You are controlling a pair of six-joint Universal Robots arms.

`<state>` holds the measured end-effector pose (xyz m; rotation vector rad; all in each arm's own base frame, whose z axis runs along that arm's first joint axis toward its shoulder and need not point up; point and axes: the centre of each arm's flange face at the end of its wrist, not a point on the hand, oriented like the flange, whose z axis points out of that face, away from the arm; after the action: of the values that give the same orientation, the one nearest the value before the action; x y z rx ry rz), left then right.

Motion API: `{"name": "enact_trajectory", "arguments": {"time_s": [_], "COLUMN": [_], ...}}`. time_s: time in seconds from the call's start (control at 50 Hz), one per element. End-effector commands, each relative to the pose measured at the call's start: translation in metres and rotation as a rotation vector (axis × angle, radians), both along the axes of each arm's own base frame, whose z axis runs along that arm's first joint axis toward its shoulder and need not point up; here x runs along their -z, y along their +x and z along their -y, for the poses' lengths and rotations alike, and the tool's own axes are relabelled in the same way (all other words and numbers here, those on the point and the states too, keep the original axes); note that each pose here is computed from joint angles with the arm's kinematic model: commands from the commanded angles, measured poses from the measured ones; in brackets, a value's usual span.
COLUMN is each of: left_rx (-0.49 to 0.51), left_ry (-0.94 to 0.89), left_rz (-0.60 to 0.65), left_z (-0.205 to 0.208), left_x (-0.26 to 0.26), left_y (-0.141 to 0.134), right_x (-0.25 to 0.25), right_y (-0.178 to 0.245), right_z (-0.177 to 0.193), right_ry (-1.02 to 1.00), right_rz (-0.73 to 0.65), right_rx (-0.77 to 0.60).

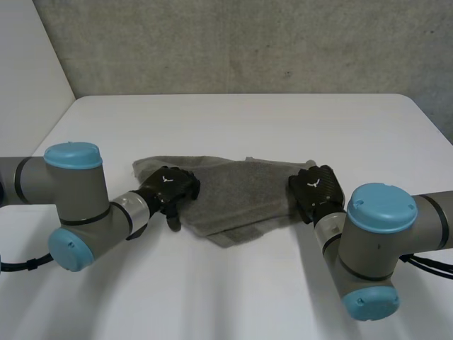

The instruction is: Fold the towel.

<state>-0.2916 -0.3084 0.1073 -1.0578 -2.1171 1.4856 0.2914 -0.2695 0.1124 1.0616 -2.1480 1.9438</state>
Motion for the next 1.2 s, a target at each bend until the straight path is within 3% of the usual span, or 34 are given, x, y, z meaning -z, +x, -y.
{"name": "enact_trajectory", "arguments": {"time_s": [0.02,0.52,0.76,1.08,1.2], "left_rx": [0.008,-0.027,-0.027,-0.053,-0.065], "left_ry": [-0.019,-0.037,-0.018,-0.054,-0.114], "left_rz": [-0.010,-0.009,-0.043,-0.120,-0.148], "left_z": [-0.002,0.002,-0.003,0.001,0.003], "left_x": [0.001,-0.001,-0.005,-0.039,-0.070], "left_y": [-0.006,-0.005,-0.010,-0.009,-0.004], "right_x": [0.003,-0.009,0.006,0.004,-0.026], "right_y": [-0.005,-0.029,-0.023,-0.020,-0.023], "right_z": [0.006,0.026,0.033,0.030,0.031], "right_ry": [0.006,0.014,0.136,0.259,0.223], "right_rz": [-0.004,0.025,0.160,0.267,0.290], "right_rx": [0.017,0.091,0.062,0.075,0.070]}}
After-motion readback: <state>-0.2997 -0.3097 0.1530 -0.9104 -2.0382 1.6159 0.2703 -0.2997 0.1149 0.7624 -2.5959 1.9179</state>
